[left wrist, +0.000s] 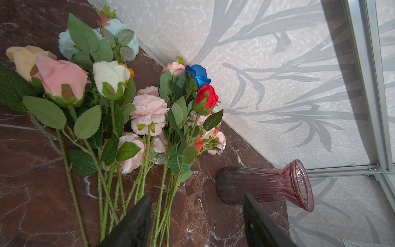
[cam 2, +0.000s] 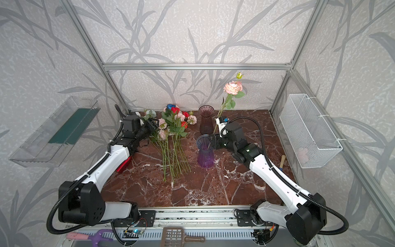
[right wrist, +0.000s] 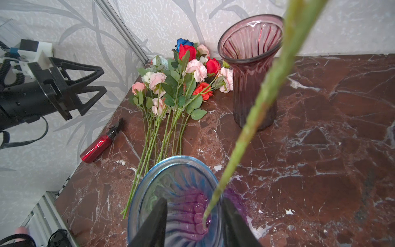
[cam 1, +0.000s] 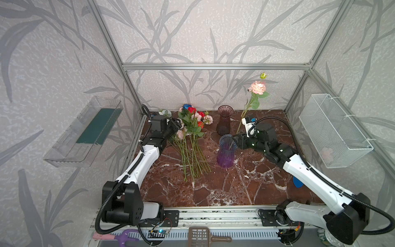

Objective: Arrange the flowers into the vase
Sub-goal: 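Open the right gripper and draw it back while the left reaches the rose bunch, then grasp another pink rose stem with the left gripper and lift it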

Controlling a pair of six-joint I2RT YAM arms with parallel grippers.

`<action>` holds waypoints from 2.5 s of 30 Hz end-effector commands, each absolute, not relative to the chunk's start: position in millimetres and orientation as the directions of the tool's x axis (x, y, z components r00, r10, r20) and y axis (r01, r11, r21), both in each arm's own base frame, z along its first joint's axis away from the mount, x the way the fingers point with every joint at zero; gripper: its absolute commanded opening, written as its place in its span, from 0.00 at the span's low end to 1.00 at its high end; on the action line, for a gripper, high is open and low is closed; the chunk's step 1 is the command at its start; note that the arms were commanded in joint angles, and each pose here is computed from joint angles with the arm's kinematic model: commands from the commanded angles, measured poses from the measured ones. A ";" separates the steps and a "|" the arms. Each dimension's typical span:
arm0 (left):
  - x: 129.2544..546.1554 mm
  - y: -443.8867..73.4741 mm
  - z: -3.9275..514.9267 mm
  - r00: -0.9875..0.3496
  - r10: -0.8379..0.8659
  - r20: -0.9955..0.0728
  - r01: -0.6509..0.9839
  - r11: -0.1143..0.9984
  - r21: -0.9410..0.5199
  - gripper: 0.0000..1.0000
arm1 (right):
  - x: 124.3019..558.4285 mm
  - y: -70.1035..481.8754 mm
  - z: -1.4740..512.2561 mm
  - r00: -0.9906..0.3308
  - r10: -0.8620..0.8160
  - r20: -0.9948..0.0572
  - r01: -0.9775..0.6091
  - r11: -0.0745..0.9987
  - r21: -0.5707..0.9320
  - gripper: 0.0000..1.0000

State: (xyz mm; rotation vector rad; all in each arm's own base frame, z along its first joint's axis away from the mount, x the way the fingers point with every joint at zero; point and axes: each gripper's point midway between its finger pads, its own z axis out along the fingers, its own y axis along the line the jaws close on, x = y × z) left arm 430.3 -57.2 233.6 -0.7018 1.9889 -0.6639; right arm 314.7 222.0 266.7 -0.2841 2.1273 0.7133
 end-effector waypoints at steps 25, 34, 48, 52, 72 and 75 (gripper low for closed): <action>446.2 -84.3 145.0 -0.729 -0.466 -0.501 -0.305 0.877 -0.373 0.45 | 253.9 159.3 282.0 -0.545 0.017 -0.838 -0.391 0.879 0.273 0.27; 445.0 -93.7 87.3 -0.874 -0.329 -0.358 -0.277 0.942 -0.190 0.39 | 261.0 164.4 275.7 -0.533 0.017 -0.846 -0.402 0.875 0.271 0.26; 447.1 -97.3 58.4 -0.921 -0.242 -0.304 -0.218 0.970 -0.112 0.20 | 263.9 164.8 277.1 -0.516 0.011 -0.857 -0.409 0.875 0.258 0.26; 447.7 -98.6 55.6 -0.926 -0.235 -0.297 -0.210 0.971 -0.112 0.14 | 264.6 165.9 279.0 -0.511 0.014 -0.860 -0.413 0.873 0.260 0.26; 440.0 -91.0 186.5 -0.805 -0.234 -0.544 -0.155 0.970 -0.188 0.00 | 263.2 168.9 309.2 -0.488 0.048 -0.872 -0.430 0.856 0.288 0.26; 437.7 -86.0 209.2 -0.759 -0.233 -0.608 -0.144 0.971 -0.192 0.00 | 263.5 171.3 315.0 -0.487 0.059 -0.871 -0.435 0.849 0.301 0.25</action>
